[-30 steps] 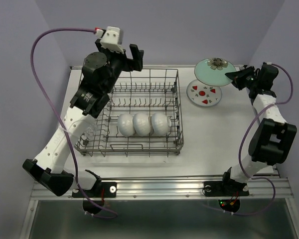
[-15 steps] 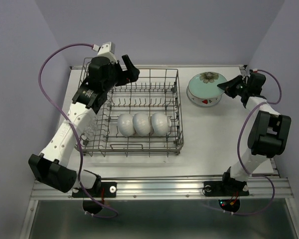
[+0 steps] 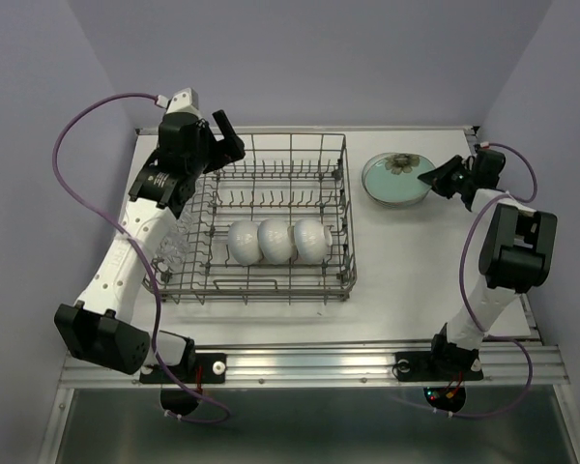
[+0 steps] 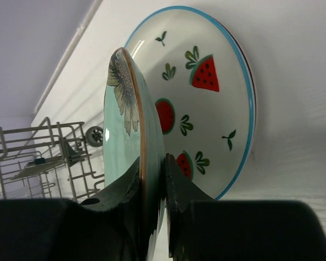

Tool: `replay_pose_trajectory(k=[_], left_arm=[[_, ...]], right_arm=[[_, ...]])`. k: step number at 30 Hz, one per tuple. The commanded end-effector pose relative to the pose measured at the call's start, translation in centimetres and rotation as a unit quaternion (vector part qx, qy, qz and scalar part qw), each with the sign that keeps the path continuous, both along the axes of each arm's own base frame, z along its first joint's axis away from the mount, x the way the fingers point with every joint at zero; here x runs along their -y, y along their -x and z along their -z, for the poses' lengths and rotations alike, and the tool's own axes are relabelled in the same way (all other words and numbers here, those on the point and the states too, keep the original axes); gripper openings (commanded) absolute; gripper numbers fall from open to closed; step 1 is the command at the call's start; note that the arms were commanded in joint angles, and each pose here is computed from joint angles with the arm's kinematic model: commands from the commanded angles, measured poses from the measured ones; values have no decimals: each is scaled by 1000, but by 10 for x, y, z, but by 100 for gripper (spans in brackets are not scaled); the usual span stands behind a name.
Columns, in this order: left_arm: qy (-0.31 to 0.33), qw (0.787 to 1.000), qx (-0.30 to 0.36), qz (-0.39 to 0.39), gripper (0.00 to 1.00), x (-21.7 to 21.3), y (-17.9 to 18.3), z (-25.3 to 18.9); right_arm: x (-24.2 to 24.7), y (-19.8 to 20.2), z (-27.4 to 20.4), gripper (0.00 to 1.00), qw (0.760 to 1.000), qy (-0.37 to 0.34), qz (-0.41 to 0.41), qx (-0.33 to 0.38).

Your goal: Unload the mixed dishes from the dish rack

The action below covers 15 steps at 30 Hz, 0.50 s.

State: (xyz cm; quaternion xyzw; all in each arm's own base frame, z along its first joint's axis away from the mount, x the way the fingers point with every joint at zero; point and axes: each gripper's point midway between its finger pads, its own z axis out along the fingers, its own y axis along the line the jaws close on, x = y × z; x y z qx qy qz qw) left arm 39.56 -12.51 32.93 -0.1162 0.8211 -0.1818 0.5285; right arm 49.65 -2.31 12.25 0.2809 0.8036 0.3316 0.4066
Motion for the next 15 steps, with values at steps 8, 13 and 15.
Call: replay_pose_trajectory(k=[8,13,15], left_arm=[[-3,1000,7,-30,99,-21,22,-6],[-1,999,10,-35,99,-24,26,-7],[1,999,12,-34,99,-24,28,-8]], right_arm=[[9,-36,-17,7,998,15,-11,66],[13,-40,-2,40,998,20,-4,52],[16,-40,5,43,999,27,1,40]])
